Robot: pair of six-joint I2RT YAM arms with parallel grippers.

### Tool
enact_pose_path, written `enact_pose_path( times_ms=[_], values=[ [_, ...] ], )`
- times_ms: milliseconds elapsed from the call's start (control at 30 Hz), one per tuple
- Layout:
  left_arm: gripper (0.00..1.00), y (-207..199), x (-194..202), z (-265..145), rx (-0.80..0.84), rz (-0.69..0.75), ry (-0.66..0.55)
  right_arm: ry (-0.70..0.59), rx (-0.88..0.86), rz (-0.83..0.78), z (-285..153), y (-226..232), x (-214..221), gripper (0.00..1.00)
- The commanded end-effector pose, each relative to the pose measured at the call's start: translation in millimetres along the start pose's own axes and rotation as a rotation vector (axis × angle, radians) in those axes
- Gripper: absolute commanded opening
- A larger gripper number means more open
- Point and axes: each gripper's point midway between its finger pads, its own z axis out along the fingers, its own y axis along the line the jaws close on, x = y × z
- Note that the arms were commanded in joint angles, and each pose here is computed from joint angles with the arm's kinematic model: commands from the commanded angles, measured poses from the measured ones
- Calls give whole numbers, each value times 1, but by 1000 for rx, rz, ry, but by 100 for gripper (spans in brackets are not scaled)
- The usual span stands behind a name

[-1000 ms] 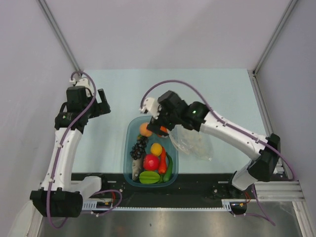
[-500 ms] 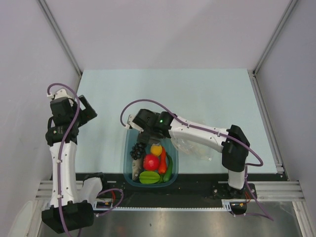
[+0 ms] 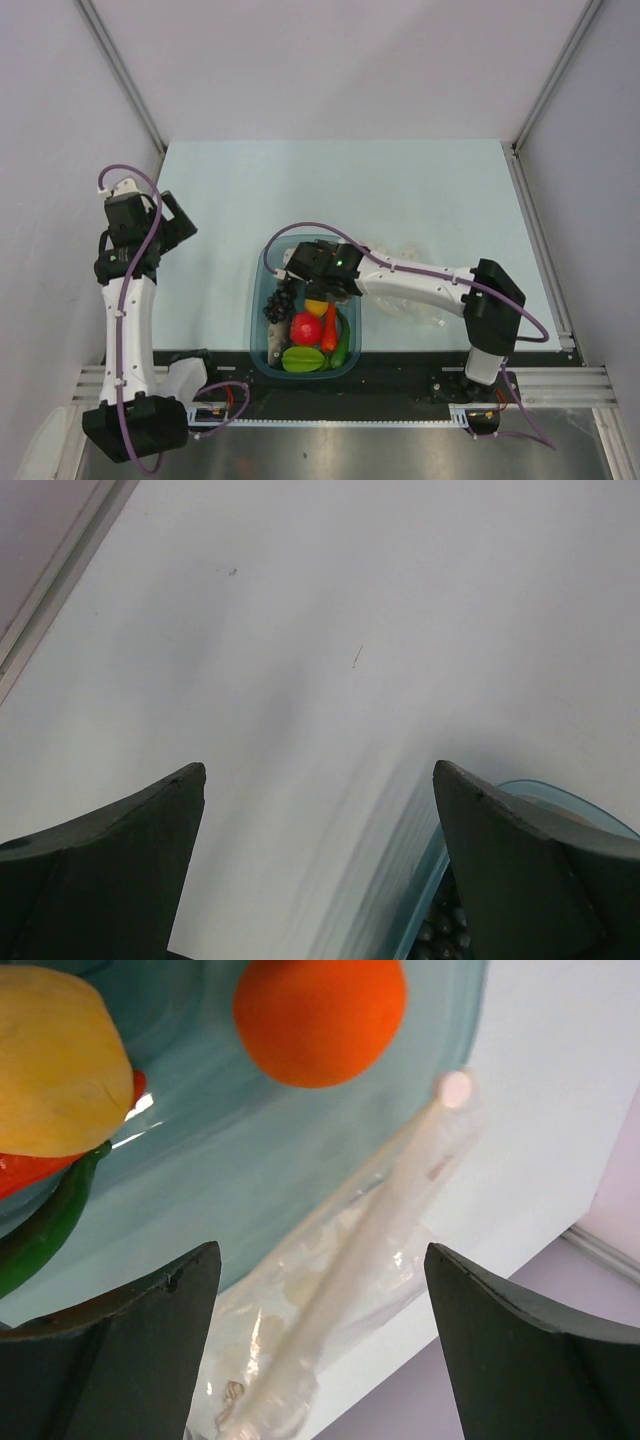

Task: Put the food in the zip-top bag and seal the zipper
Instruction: Pick up the zipper food storage bag at the center of the board, then open the zipper of the food storage bag at the center of the board.

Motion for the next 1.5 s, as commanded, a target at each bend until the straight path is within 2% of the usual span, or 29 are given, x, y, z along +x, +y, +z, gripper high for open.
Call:
enact_pose_path(
  times_ms=[0,133,400,533,633,667,700,733,833,900,933,1000,1033,1067,1167,1233,1367,1400,1467],
  values=[
    [100,-6,-21,-4,17,-29,-59,-106,67,79,-37,-36,-13,89],
    [100,-6,-22,0,14,-22,-49,-116,30,82,-47,-35,-13,92],
    [100,-9,-28,9,9,-21,-32,-34,-56,53,-43,-13,26,93],
    [100,-11,-31,9,21,-20,-43,3,-59,82,-40,-21,40,85],
    [100,-19,-33,8,68,-8,-49,21,-62,107,-41,-27,50,74],
    [100,-21,-34,7,83,5,-57,25,-66,109,-42,-28,52,63],
    [100,-24,-36,5,101,14,-66,23,-75,109,-42,-27,53,56],
    [100,-33,-39,3,153,26,-79,23,-78,118,-43,-29,55,38],
    [100,-53,-48,-4,272,78,-114,23,-74,166,-40,-42,55,0],
    [100,-66,-55,-8,335,110,-144,15,-76,207,-40,-52,54,0],
    [100,-77,-57,-9,395,134,-143,-16,-54,321,-44,-82,51,0],
    [100,-99,-56,-15,503,177,-131,-76,-95,412,-51,-98,43,0],
    [99,-111,-51,-14,547,205,-110,-132,-73,519,-63,-125,39,0],
    [100,-123,-47,-17,597,227,-98,-200,-141,561,-72,-127,30,0],
    [100,-157,-32,-23,703,282,-57,-374,-186,739,-100,-162,14,0],
    [100,-190,-13,-34,832,313,-4,-458,-179,837,-110,-181,10,0],
    [99,-242,16,-52,983,357,87,-580,-253,1056,-118,-197,7,0],
    [97,-255,15,-62,1022,365,88,-604,-266,1080,-116,-196,5,0],
    [95,-280,37,-72,1089,367,167,-635,-301,1118,-117,-193,-1,0]
  ],
)
